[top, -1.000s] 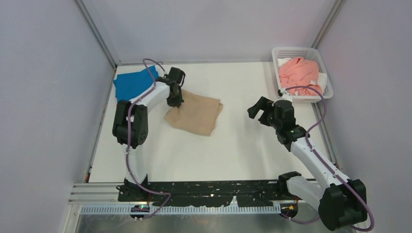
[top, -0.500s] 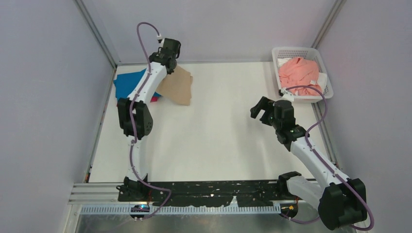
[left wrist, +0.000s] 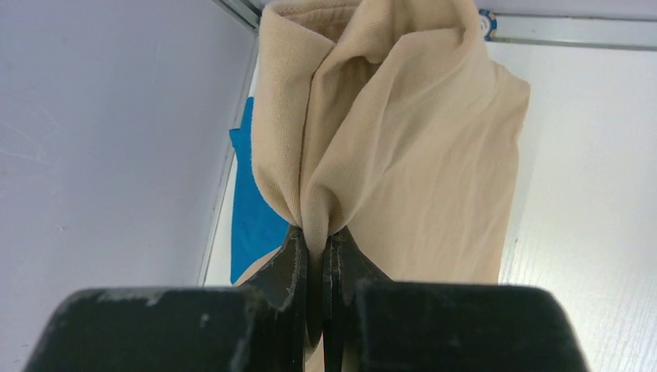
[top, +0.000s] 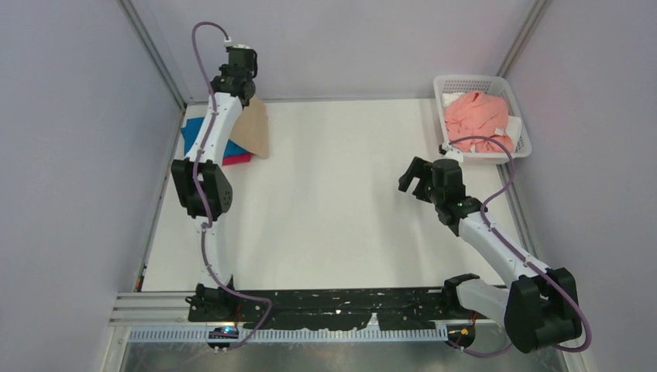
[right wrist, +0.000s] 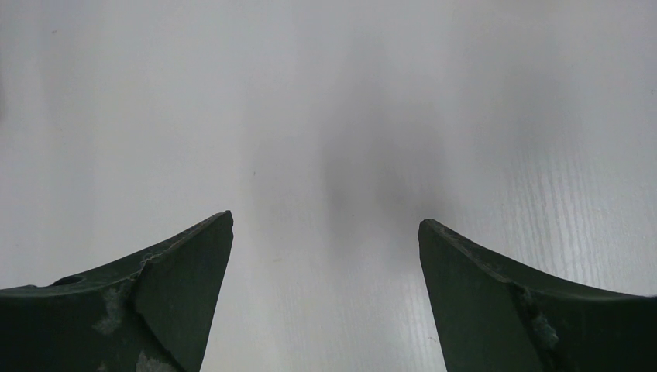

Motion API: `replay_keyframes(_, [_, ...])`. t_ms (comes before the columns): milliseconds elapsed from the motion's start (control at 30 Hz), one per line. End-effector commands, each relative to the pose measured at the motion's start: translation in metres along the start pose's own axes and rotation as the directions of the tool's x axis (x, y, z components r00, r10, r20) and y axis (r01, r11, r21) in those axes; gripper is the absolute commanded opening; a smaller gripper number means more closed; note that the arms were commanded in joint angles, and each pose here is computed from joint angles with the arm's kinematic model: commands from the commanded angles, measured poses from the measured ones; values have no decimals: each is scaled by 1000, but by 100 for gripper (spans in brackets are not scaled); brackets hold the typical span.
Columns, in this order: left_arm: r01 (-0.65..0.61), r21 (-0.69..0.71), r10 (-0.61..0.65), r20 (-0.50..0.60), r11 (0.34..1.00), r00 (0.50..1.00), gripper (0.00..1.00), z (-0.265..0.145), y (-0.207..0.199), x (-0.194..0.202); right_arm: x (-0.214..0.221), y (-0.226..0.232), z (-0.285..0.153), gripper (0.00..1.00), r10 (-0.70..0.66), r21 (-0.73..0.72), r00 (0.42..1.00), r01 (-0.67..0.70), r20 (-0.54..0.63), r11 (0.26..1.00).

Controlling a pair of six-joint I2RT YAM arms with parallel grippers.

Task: Fold and stack the t-shirts
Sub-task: Put the neatly folded tshirt into the corner of the board with the left arm

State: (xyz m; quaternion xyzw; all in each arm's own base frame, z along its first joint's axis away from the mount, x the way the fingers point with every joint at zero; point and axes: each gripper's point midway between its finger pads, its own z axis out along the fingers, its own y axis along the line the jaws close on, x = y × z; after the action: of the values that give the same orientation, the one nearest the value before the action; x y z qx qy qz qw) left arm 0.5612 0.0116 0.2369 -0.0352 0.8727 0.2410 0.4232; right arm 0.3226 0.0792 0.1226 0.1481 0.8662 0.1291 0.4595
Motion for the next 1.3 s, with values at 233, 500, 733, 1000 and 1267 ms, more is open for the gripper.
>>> replay_keyframes(233, [222, 63, -230, 265, 973, 936, 0, -77, 62, -87, -17, 6, 6, 95, -8, -2, 999, 8, 40, 1000])
replay_keyframes(500, [252, 122, -272, 184, 960, 945, 0, -48, 57, -60, -16, 3, 7, 95, -8, 9, 999, 8, 41, 1000])
replay_keyframes(733, [288, 122, -298, 66, 950, 952, 0, 1, 66, -19, -15, 2, 9, 95, -8, 20, 999, 8, 32, 1000])
replay_keyframes(1000, [270, -14, -270, -25, 963, 962, 0, 41, 91, 17, -15, 1, 11, 95, -4, 30, 1000, 3, 29, 1000])
replay_keyframes(1267, [216, -142, -222, -29, 966, 975, 34, 60, 108, 24, -11, 3, 12, 95, 3, 14, 1000, -3, 12, 1000])
